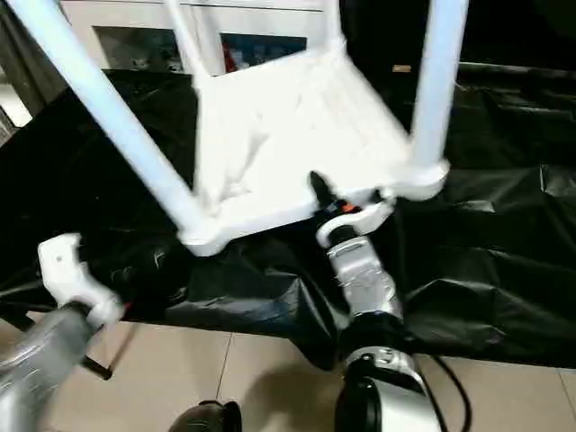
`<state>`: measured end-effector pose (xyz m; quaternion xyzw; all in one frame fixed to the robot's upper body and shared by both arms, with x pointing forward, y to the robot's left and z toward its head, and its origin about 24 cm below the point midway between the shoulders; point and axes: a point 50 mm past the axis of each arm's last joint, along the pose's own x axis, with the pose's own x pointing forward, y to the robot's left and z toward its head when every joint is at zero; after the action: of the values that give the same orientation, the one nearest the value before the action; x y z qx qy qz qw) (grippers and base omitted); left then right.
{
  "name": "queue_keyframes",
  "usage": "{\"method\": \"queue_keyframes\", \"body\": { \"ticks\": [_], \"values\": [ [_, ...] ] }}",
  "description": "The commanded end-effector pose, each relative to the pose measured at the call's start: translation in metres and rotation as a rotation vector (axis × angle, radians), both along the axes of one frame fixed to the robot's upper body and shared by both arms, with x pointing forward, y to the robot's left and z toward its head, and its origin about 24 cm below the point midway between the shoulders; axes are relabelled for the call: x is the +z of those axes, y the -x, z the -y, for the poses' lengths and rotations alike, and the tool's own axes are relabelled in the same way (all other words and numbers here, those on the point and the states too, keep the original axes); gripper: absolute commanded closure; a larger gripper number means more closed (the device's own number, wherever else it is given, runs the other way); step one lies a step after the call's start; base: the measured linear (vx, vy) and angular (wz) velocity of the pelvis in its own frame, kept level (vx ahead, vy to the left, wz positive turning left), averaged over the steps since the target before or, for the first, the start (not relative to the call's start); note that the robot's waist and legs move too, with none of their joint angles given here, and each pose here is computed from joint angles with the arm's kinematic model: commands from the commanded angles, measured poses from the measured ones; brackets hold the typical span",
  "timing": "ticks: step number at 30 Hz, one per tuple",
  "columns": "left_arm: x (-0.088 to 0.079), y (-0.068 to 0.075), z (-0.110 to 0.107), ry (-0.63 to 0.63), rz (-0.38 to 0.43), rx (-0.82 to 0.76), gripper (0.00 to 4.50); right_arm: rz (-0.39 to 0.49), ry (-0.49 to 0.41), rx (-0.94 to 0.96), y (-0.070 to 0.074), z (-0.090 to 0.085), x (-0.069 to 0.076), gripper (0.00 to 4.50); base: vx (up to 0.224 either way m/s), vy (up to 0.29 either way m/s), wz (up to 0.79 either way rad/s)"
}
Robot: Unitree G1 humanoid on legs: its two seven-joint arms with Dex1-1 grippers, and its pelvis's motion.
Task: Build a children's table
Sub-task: Flip table
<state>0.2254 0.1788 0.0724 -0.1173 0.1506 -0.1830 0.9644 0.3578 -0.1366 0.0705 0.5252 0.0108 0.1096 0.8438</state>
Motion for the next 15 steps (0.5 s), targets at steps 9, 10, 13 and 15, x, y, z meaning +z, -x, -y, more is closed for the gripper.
{"method": "queue_keyframes", "body": {
  "ticks": [9, 10, 13, 15],
  "values": [
    [0.040, -0.007, 0.046, -0.155, 0.272, -0.267, 0.13, 0.256, 0.258, -0.196, -0.007, 0.027, 0.071, 2.54, 0.000, 0.000, 0.00],
    [0.043, -0.007, 0.050, -0.161, 0.291, -0.291, 0.13, 0.251, 0.282, -0.218, -0.007, 0.030, 0.072, 2.54, 0.000, 0.000, 0.00],
    [0.054, -0.007, 0.063, -0.155, 0.335, -0.343, 0.13, 0.262, 0.358, -0.265, -0.007, 0.036, 0.075, 2.55, 0.000, 0.000, 0.00],
    [0.058, -0.006, 0.068, -0.148, 0.352, -0.362, 0.13, 0.262, 0.364, -0.281, -0.006, 0.038, 0.077, 2.55, 0.000, 0.000, 0.00]
  ]
}}
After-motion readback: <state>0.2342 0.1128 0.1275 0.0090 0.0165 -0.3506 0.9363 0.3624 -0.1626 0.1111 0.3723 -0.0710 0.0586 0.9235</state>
